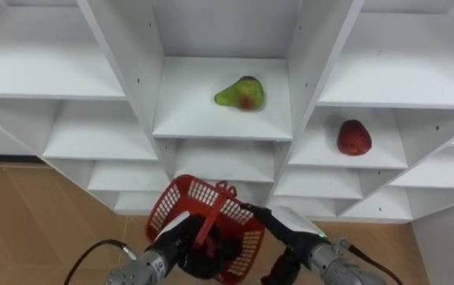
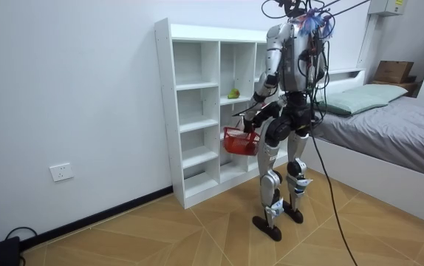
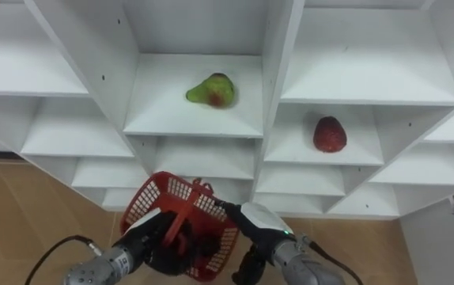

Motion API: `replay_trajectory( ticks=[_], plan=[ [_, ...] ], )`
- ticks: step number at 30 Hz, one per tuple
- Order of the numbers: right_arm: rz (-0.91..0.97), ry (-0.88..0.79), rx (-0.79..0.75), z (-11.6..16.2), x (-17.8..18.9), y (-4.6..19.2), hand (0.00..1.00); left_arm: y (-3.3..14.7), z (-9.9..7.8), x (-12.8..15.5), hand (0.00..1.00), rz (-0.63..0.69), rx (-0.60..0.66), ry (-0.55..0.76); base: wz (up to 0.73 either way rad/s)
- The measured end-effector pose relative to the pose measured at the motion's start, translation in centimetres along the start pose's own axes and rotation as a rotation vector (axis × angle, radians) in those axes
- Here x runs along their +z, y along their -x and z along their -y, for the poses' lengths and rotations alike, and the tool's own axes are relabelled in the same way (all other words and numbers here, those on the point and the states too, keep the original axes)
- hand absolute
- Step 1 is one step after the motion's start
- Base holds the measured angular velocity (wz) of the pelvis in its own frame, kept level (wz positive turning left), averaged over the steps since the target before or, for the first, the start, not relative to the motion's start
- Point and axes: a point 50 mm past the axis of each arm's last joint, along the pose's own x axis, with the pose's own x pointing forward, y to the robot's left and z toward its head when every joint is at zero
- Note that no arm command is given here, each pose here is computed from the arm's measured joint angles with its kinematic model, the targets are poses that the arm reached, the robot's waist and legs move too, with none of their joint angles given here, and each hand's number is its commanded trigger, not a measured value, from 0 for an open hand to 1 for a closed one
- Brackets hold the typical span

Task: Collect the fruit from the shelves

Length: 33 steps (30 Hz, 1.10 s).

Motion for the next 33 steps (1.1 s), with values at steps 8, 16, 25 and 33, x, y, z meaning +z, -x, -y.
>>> replay_trajectory(
  ticks=[8, 16, 25, 33],
  plan=[
    [0.055, -0.042, -0.079, 1.3, 1.2, 0.6, 0.00, 2.0, -0.6, -3.5, 1.00, -0.100, 0.118, 0.099, 0.00],
    [0.049, -0.075, -0.151, 2.3, 1.1, 1.6, 0.00, 3.7, -0.9, -6.2, 1.00, -0.197, 0.202, 0.168, 0.01],
    [0.200, -0.050, -0.273, 5.1, 4.5, 2.3, 0.00, 4.5, -0.8, -7.8, 1.00, -0.259, 0.245, 0.227, -0.05],
    [0.305, -0.016, -0.347, 6.9, 6.9, 3.1, 0.00, 4.9, -0.6, -9.0, 1.00, -0.318, 0.258, 0.256, 0.00]
  ],
)
